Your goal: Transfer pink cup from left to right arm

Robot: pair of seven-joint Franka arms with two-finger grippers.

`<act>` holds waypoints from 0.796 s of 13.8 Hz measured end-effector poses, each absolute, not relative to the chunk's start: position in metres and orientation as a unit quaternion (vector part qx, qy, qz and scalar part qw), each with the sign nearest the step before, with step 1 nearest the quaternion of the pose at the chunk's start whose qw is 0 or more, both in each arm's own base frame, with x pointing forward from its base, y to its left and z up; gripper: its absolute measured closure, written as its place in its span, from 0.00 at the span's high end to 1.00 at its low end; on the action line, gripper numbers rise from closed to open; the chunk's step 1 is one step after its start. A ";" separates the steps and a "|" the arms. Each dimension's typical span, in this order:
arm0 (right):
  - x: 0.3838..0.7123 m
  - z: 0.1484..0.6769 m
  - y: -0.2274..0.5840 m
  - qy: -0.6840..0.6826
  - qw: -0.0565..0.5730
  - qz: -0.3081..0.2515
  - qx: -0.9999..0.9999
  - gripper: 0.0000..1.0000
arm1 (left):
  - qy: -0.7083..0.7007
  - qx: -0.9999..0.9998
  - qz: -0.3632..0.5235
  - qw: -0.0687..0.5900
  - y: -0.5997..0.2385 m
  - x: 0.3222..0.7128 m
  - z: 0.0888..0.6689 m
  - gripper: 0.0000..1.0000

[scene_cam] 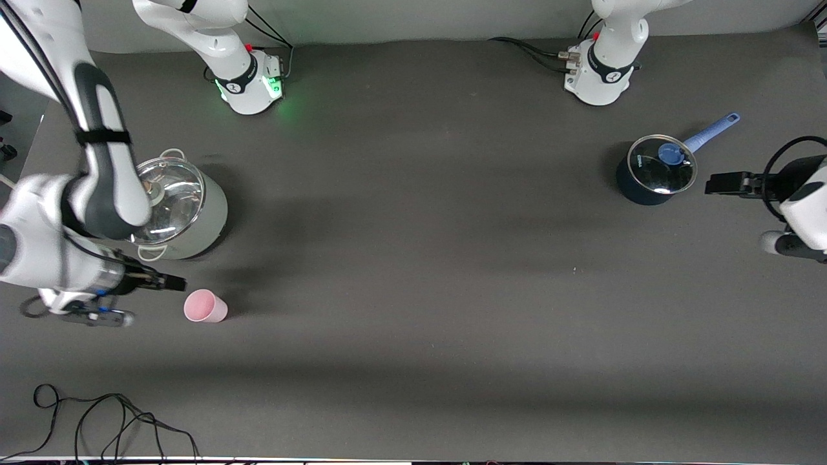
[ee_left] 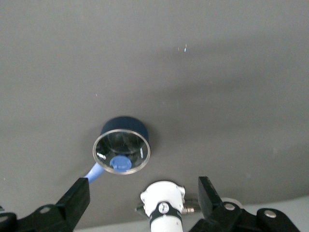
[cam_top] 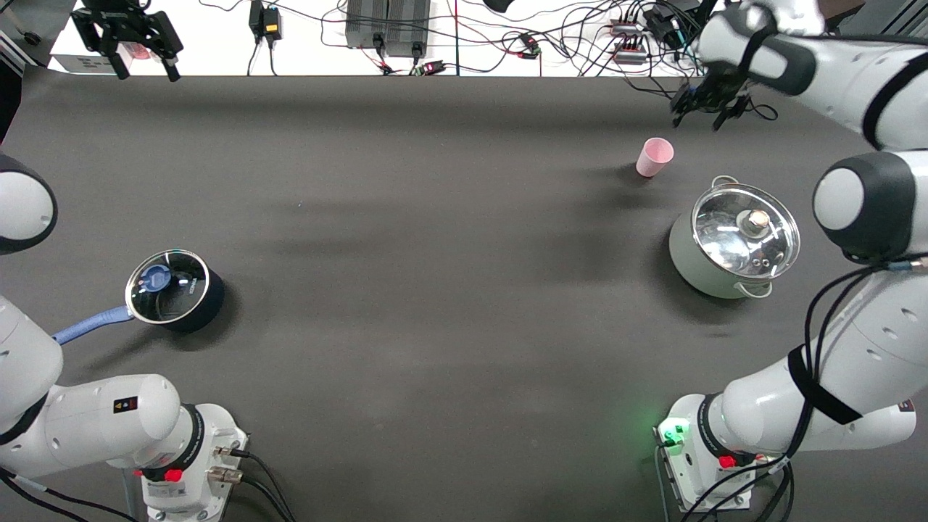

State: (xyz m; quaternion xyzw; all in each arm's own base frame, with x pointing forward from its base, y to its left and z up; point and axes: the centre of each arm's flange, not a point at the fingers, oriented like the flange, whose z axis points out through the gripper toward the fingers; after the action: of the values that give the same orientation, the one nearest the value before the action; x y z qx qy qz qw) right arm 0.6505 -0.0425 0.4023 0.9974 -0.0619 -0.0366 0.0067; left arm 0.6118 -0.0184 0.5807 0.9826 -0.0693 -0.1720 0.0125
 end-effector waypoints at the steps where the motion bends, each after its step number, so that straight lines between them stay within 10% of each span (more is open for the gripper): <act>1: 0.649 0.434 -0.042 -0.060 0.009 -0.027 0.998 1.00 | -0.072 0.984 -0.162 0.006 -0.025 0.608 0.579 1.00; 11: 0.591 0.576 -0.033 -0.049 0.003 0.000 0.999 1.00 | -0.061 0.995 -0.069 -0.041 -0.043 0.576 0.580 1.00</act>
State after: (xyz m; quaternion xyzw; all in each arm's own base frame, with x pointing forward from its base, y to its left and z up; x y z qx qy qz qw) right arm 0.5907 -0.0331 0.5760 0.9988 -0.0487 -0.0005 0.0034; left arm 0.5756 -0.0433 0.5802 0.9949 -0.0605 -0.0695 -0.0408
